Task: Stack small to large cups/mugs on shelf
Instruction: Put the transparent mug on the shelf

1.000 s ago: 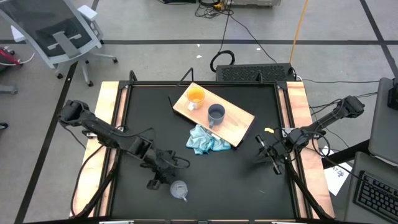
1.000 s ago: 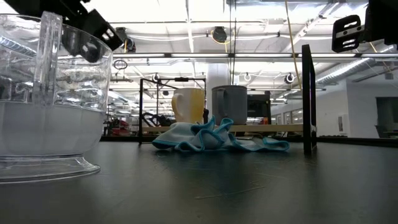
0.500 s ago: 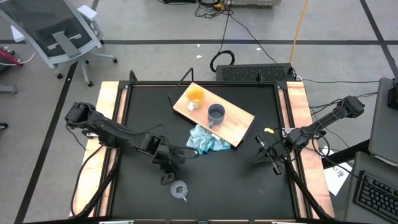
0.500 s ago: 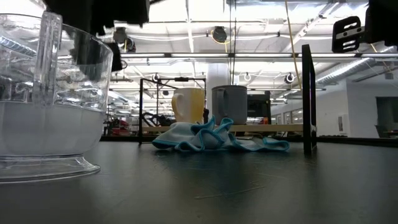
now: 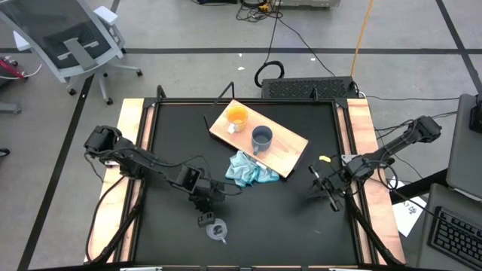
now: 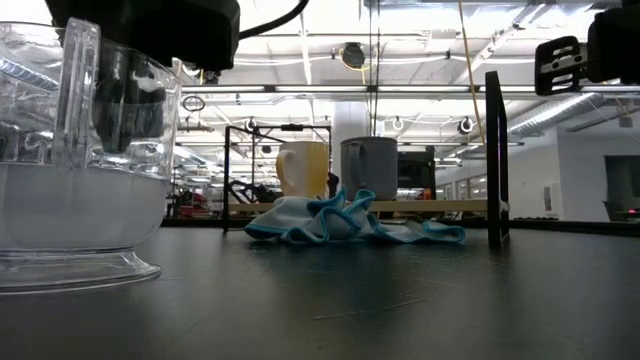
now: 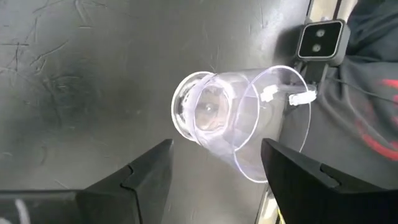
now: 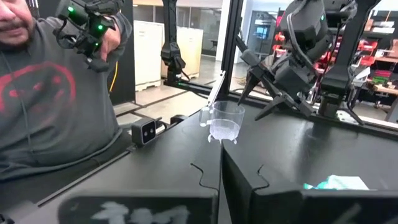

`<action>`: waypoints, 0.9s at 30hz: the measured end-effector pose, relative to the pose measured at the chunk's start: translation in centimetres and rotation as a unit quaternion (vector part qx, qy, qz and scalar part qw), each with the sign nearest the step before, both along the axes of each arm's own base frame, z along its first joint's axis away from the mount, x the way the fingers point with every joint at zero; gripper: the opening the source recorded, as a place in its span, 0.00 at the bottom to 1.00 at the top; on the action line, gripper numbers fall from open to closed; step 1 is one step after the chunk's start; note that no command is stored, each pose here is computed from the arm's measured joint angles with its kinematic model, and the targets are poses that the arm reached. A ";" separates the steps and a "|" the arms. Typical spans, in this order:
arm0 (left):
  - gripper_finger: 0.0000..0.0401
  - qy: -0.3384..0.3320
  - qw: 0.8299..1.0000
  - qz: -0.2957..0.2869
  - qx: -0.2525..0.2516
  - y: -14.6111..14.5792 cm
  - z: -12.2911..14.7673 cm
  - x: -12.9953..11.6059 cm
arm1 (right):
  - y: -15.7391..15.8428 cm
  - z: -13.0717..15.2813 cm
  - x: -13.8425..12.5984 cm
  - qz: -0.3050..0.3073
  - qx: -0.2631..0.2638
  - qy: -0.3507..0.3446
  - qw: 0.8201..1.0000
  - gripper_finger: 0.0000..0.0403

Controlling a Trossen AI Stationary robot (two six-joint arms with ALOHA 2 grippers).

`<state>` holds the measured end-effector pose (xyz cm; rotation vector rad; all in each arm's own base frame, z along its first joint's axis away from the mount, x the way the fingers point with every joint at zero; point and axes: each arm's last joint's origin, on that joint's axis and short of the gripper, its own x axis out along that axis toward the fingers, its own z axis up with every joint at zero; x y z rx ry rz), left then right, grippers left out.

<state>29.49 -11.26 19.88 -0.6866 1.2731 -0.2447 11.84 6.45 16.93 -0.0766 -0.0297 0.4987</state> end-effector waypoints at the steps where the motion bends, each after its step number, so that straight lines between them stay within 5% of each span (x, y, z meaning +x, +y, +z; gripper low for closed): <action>1: 0.61 0.000 1.000 0.003 -0.001 0.0 0.0 0.0 | 0.0 0.0 0.0 0.000 0.001 0.002 1.000 0.01; 19: 0.60 -0.027 0.999 0.015 0.014 -1.4 0.2 0.0 | 0.0 0.0 0.0 0.000 0.004 0.002 1.000 0.01; 27: 0.46 -0.027 0.999 0.003 0.034 -1.7 0.0 -0.3 | 0.0 0.0 0.0 0.000 0.004 0.002 1.000 0.01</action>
